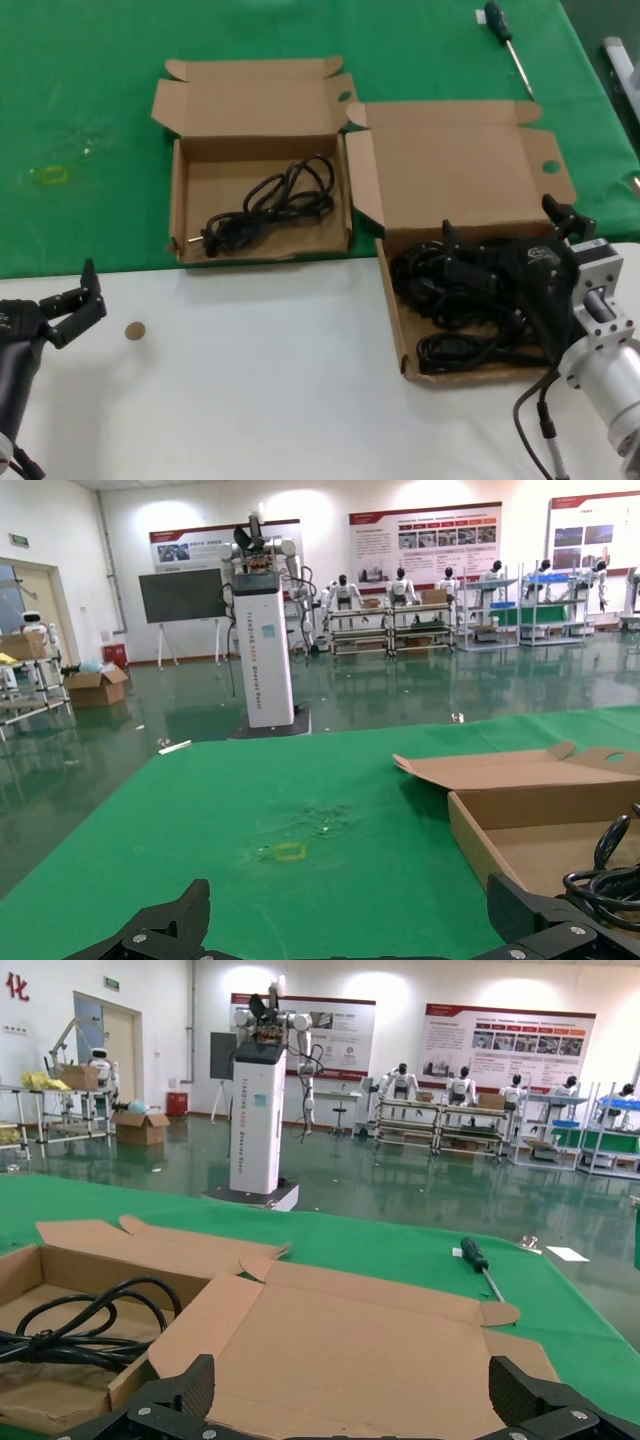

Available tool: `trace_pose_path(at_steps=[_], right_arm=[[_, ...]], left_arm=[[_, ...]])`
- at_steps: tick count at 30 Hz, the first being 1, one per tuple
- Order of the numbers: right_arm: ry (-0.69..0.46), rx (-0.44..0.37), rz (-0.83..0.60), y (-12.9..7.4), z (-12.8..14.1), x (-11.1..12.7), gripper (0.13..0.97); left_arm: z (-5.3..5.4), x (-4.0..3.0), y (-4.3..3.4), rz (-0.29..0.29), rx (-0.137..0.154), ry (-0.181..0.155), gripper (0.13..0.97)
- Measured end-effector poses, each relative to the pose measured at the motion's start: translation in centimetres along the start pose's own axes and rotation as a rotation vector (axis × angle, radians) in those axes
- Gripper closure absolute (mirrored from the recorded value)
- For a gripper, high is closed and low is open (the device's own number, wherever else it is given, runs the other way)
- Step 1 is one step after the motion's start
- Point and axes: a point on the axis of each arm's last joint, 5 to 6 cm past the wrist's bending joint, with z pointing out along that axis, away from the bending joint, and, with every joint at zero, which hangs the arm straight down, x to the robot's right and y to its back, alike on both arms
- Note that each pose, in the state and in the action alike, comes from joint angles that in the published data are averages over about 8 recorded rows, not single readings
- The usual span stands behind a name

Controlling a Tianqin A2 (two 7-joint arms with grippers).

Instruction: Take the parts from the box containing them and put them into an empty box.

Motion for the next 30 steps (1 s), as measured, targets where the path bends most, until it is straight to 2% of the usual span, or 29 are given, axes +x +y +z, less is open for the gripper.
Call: trace_pose_path(at_steps=[30], right_arm=[[0.000, 0.000, 0.000, 0.00, 0.00, 0.00, 0.130]], left_arm=[[0.00, 0.00, 0.00, 0.000, 0.000, 0.000, 0.132]])
